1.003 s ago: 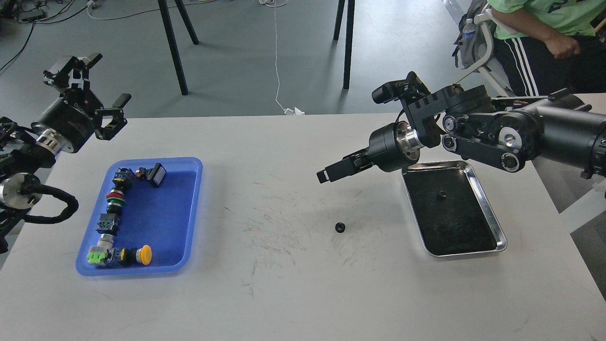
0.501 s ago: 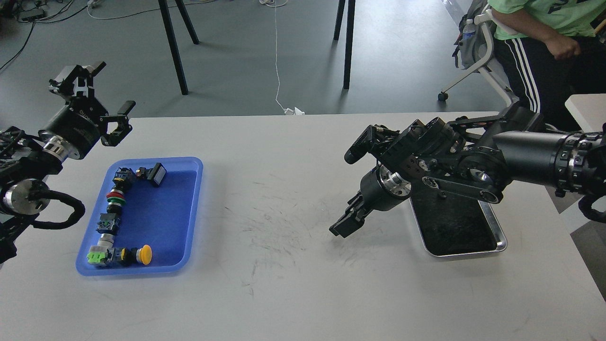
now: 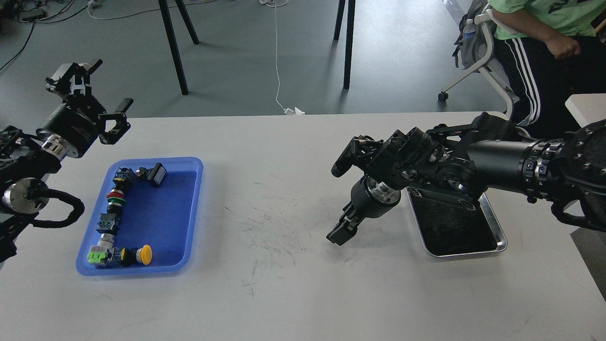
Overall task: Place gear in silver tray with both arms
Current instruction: 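Lower the right gripper down onto the black gear on the table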
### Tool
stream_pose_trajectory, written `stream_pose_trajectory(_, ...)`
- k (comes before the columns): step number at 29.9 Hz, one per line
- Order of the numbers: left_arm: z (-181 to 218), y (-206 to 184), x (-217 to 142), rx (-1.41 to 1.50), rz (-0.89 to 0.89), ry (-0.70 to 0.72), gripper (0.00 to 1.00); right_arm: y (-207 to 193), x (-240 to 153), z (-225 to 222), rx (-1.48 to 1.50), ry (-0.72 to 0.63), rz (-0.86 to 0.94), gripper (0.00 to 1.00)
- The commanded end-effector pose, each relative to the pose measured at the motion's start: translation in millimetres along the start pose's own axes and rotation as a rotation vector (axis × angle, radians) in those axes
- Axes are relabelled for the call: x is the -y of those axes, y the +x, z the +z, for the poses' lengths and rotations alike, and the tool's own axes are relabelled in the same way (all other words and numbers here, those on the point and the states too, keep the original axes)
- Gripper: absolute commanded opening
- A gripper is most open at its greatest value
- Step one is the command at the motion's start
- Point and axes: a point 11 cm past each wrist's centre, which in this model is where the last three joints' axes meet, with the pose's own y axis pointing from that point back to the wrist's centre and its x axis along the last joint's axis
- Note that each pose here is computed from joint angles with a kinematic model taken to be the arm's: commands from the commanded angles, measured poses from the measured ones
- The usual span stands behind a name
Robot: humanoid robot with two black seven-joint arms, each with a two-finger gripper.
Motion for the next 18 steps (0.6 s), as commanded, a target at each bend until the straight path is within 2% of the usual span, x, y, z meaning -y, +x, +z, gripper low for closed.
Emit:
stream_pose_trajectory(1,0.3,-0.1,0.1,0.000,0.000,-0.001,0.98,-4.9,2.0,2.2,-0.012,-0.014,-0.025,0.85)
stream_pose_trajectory(7,1.8,1.1,-0.4,0.001,0.002,-0.004,0.98,-9.7,3.0,4.8,-0.034,-0.030,-0.046,0.81)
stream_pose_trajectory(14,2.6,1.5,-0.3,0.001,0.004,-0.007,0.98,-3.6,7.1,4.6,-0.046,-0.042,-0.044,0.72)
stream_pose_trajectory(18,5.1,4.0,-1.2,0.004,0.010,-0.011,0.98,0.7,11.0,2.2,-0.053,-0.044,-0.042,0.72)
